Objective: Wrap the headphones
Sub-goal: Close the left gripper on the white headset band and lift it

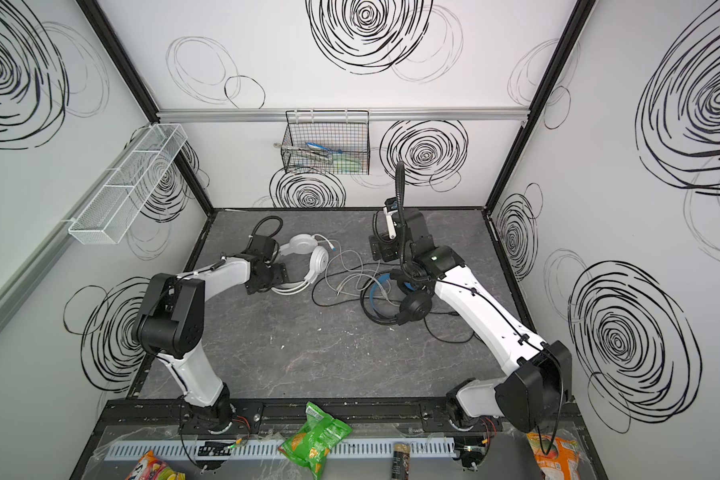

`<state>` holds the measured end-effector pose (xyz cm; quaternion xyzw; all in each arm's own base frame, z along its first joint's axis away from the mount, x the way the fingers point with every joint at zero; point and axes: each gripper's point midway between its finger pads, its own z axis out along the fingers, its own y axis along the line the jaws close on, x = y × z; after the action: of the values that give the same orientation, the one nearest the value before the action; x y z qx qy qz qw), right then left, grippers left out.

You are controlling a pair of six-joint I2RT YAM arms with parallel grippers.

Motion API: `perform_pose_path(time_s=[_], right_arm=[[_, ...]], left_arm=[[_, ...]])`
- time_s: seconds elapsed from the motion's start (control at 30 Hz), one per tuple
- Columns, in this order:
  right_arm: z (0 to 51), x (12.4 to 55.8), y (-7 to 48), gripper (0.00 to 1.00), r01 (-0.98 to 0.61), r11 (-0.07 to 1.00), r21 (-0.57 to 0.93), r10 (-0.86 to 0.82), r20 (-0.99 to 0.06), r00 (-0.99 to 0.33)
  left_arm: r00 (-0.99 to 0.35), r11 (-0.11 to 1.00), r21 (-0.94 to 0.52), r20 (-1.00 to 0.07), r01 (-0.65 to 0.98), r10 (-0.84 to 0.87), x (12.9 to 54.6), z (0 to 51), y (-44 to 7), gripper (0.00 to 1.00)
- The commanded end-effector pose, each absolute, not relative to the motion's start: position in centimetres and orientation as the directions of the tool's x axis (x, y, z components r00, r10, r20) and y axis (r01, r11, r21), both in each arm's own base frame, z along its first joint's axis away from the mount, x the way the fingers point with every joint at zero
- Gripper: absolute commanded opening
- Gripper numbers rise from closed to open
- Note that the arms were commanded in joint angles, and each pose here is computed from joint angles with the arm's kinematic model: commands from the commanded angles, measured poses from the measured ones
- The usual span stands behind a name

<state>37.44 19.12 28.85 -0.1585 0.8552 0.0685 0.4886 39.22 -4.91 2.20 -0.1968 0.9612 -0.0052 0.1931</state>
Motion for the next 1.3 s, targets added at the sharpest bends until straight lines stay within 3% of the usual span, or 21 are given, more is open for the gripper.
perform_pose_path(time_s=[0.0,0.23,0.47,0.83,0.93,1.13,1.27], right_arm=[[30.3,37.2,19.1,0.97,-0.341,0.939,-0.050,-0.210,-0.869,-0.448],[30.9,36.9,18.8,0.97,-0.343,0.937,-0.062,-0.215,-0.878,-0.428],[31.2,36.4,18.5,0.97,-0.343,0.938,-0.059,-0.210,-0.882,-0.422],[32.3,36.6,18.5,0.97,-0.338,0.939,-0.059,-0.203,-0.889,-0.409],[32.3,36.5,18.7,0.97,-0.345,0.937,-0.049,-0.200,-0.887,-0.417],[32.4,35.5,19.9,0.97,-0.420,0.908,0.001,-0.191,-0.889,-0.417],[34.0,34.2,20.3,0.97,-0.505,0.862,0.049,-0.154,-0.923,-0.353]], left_arm=[[-0.814,0.883,-0.100,-0.351,-0.459,-0.463,38.5,1.3,-5.5,0.83],[-0.797,0.866,-0.051,-0.366,-0.498,-0.480,38.8,0.4,-4.4,0.66],[-0.788,0.855,-0.044,-0.364,-0.518,-0.496,39.6,0.3,-3.1,0.59],[-0.762,0.848,-0.087,-0.398,-0.523,-0.511,40.4,1.2,-3.5,0.18],[-0.752,0.855,-0.089,-0.434,-0.512,-0.495,41.5,2.7,-3.0,0.00],[-0.726,0.902,-0.035,-0.580,-0.431,-0.369,45.3,9.9,-2.0,0.00],[-0.636,0.956,-0.100,-0.727,-0.274,-0.258,47.4,18.0,-3.5,0.00]])
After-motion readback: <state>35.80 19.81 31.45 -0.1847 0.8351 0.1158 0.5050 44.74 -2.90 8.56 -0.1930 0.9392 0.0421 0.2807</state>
